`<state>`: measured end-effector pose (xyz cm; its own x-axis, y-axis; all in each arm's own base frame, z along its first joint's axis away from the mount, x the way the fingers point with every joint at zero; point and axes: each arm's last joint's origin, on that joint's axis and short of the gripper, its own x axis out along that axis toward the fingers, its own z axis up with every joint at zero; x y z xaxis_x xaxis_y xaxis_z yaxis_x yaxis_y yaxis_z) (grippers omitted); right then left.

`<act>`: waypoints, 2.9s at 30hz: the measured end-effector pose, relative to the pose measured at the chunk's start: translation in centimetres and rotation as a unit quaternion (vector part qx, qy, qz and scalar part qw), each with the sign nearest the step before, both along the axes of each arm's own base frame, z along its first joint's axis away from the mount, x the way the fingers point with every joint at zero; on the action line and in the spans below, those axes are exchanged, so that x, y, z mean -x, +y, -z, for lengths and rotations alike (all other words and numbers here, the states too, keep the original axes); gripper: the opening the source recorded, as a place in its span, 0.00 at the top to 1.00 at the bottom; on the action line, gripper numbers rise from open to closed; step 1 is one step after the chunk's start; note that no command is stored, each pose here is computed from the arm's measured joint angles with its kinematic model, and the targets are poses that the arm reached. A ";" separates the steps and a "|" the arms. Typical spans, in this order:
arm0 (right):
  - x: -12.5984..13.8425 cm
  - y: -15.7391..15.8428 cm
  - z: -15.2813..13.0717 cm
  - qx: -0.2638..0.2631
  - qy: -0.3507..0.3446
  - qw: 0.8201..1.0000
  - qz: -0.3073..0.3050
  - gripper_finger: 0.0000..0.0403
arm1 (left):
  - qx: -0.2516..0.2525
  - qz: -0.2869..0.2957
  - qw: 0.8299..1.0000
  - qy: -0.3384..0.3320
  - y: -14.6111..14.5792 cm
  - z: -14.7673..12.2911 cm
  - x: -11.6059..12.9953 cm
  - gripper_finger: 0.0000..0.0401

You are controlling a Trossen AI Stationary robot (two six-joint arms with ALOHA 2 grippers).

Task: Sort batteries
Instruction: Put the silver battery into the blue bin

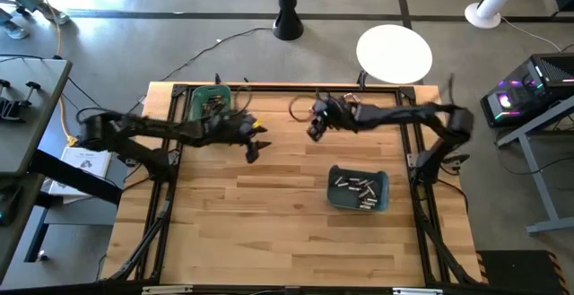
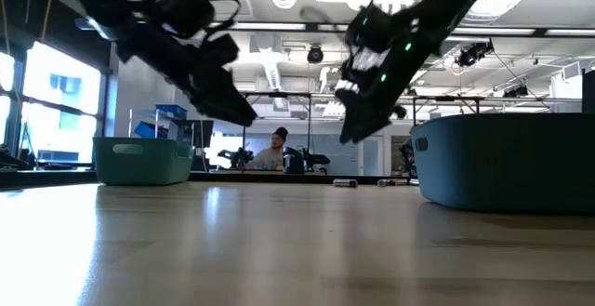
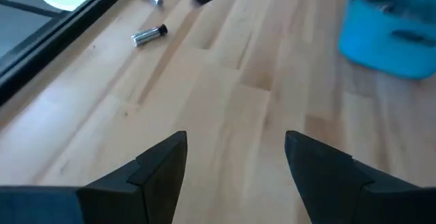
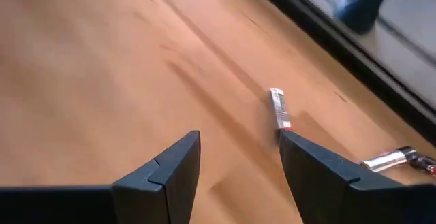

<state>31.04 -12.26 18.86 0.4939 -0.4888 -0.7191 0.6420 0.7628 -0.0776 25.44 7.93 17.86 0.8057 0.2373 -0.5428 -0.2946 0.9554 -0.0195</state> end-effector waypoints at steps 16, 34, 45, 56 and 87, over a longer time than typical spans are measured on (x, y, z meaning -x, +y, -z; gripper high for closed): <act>-1.4 -9.1 4.7 -0.112 0.077 0.991 -0.005 0.56 | 0.020 -0.010 0.993 -0.115 -3.3 0.5 5.1 0.41; -2.0 -2.6 0.2 -0.047 0.143 0.986 -0.076 0.95 | 0.019 -0.004 0.994 -0.111 -4.2 0.6 5.0 0.41; 5.1 16.7 -7.9 -0.069 0.148 0.962 -0.217 0.95 | 0.019 0.003 0.993 -0.113 -4.4 0.6 5.0 0.41; 11.6 20.4 -0.4 -0.191 0.192 0.955 -0.122 0.95 | 0.002 0.037 0.986 -0.162 -5.5 -0.4 4.5 0.41; 7.1 6.9 -5.3 0.079 0.113 0.990 0.019 0.62 | -0.054 0.058 0.975 -0.206 -5.5 -1.5 4.3 0.41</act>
